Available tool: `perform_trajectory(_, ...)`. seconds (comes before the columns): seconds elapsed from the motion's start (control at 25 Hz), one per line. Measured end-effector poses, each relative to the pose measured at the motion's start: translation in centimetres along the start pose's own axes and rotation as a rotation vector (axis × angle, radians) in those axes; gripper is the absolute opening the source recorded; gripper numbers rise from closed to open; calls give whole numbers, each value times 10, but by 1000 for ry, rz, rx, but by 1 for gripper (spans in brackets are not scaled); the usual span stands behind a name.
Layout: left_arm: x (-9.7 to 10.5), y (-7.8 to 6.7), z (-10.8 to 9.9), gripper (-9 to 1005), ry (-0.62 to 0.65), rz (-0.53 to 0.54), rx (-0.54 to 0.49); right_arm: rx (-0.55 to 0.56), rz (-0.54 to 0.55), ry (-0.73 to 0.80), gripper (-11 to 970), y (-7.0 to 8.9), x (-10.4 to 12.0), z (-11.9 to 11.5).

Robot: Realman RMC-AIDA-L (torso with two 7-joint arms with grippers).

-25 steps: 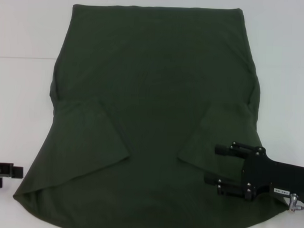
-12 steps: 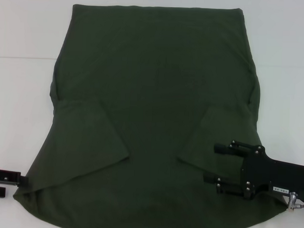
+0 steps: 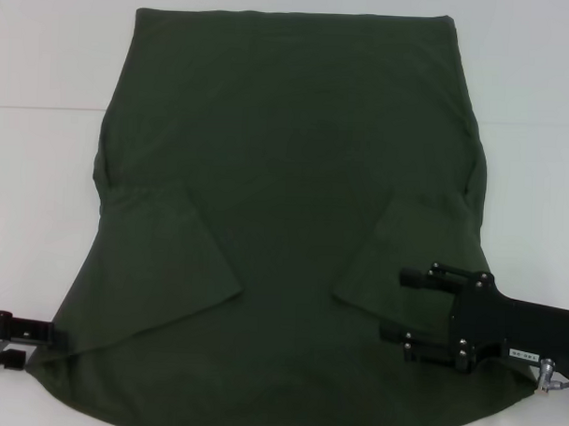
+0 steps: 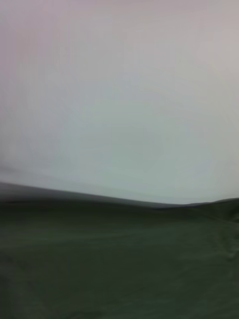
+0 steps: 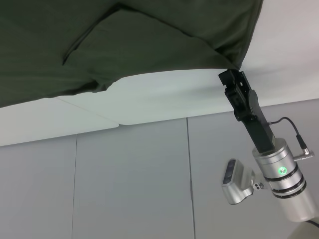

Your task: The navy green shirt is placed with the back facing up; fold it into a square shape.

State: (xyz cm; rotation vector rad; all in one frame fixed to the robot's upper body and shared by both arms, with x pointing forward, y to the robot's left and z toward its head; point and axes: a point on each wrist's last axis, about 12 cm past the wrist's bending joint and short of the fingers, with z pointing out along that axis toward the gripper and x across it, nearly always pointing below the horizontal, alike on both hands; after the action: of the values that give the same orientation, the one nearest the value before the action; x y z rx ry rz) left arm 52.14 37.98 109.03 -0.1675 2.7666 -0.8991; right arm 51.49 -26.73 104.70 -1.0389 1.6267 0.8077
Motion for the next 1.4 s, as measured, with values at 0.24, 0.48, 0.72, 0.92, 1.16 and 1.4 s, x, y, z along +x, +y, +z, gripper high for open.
perform_trajectory(0.24,0,-2,4,816,12,-1,14,0,0,0,789,0,0,0)
perform_trajectory(0.48,-1,-6,9,816,23,9,20,-1,-1,0,790,0,0,1)
perform_trajectory(0.72,-1,-10,14,815,37,19,24,-1,5,-1,790,0,0,1)
perform_trajectory(0.92,-1,-13,17,813,49,28,22,-1,9,-1,790,0,0,1)
perform_trajectory(1.16,-1,-14,18,807,60,55,5,-2,9,-2,790,0,-1,1)
perform_trajectory(1.4,-2,-14,21,581,71,68,-12,-5,11,-4,790,0,-1,1)
